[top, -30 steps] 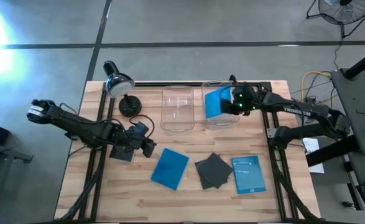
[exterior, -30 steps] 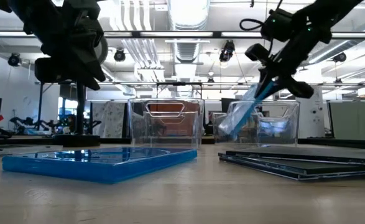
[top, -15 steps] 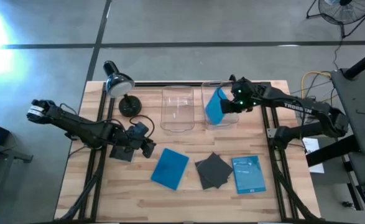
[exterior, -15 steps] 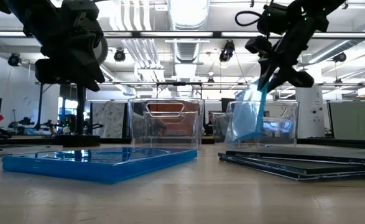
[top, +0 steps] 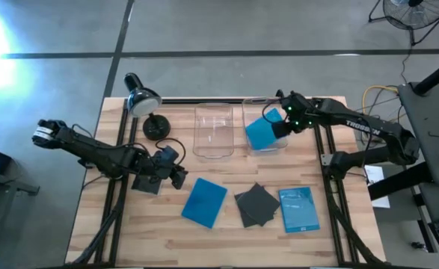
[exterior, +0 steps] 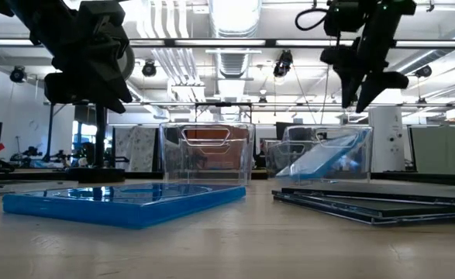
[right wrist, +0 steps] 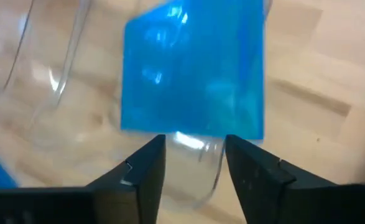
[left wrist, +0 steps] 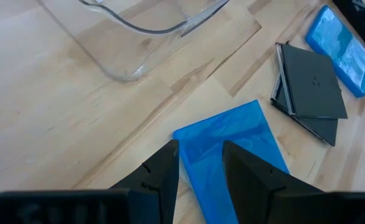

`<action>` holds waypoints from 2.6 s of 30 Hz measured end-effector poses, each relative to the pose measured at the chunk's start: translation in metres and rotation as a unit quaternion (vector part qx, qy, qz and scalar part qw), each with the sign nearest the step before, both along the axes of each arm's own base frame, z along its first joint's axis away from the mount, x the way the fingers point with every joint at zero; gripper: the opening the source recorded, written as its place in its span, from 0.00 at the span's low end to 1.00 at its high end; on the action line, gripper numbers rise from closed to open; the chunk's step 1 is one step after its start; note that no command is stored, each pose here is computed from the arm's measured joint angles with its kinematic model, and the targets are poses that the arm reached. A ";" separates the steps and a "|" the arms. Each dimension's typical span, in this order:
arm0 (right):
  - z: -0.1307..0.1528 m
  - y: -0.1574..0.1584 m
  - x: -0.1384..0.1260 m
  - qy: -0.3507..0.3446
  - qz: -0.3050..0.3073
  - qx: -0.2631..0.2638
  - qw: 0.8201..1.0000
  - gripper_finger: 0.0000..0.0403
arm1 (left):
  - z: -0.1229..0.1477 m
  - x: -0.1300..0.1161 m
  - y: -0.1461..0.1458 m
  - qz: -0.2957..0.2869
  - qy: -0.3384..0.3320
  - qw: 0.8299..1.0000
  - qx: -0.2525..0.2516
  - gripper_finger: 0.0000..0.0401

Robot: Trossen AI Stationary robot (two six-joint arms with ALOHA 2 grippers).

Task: Pick & place jewel cases by type
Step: Put the blue CD case into the right transparent bin

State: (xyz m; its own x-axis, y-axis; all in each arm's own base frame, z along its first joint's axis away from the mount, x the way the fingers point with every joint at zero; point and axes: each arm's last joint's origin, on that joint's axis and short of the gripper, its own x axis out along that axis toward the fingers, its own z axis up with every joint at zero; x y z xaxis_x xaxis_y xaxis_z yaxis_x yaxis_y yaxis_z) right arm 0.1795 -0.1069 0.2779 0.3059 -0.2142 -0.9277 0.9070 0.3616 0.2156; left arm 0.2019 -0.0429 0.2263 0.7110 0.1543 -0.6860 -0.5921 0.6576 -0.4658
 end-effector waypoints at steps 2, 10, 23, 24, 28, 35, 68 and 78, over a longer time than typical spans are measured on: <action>0.003 0.001 -0.005 0.029 -0.003 -0.006 1.000 0.44 | 0.000 0.000 0.000 0.000 0.000 1.000 0.000 0.26; -0.013 0.000 -0.014 0.064 -0.041 0.021 0.997 0.48 | 0.000 0.000 0.000 0.003 -0.001 1.000 0.004 0.26; -0.047 -0.010 -0.035 -0.058 -0.155 0.005 0.986 0.57 | 0.000 0.000 0.000 0.007 -0.002 1.000 -0.005 0.26; -0.052 -0.009 -0.039 -0.070 -0.162 0.011 0.984 0.58 | 0.000 0.000 0.000 0.008 -0.002 1.000 -0.005 0.26; -0.072 -0.003 -0.050 -0.135 -0.204 0.033 0.969 0.61 | 0.000 0.000 0.000 0.004 -0.001 1.000 -0.001 0.26; -0.088 0.005 -0.060 -0.232 -0.253 0.028 0.939 0.63 | 0.000 0.000 0.000 0.003 0.000 1.000 0.002 0.26; -0.067 -0.001 -0.053 -0.300 -0.203 -0.013 0.932 0.09 | 0.000 0.000 0.000 0.011 -0.002 1.000 -0.006 0.26; -0.006 -0.003 -0.047 -0.175 0.014 -0.091 0.980 0.09 | 0.000 0.000 0.000 0.012 -0.002 1.000 0.001 0.26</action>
State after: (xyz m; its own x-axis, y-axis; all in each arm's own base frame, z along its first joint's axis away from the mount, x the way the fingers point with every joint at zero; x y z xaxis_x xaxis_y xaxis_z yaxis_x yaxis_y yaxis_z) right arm 0.1327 -0.1094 0.2714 0.6067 -0.3532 -0.7122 0.7781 0.4473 0.4410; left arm 0.2018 -0.0425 0.2258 0.7097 0.1729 -0.6830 -0.6065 0.6433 -0.4673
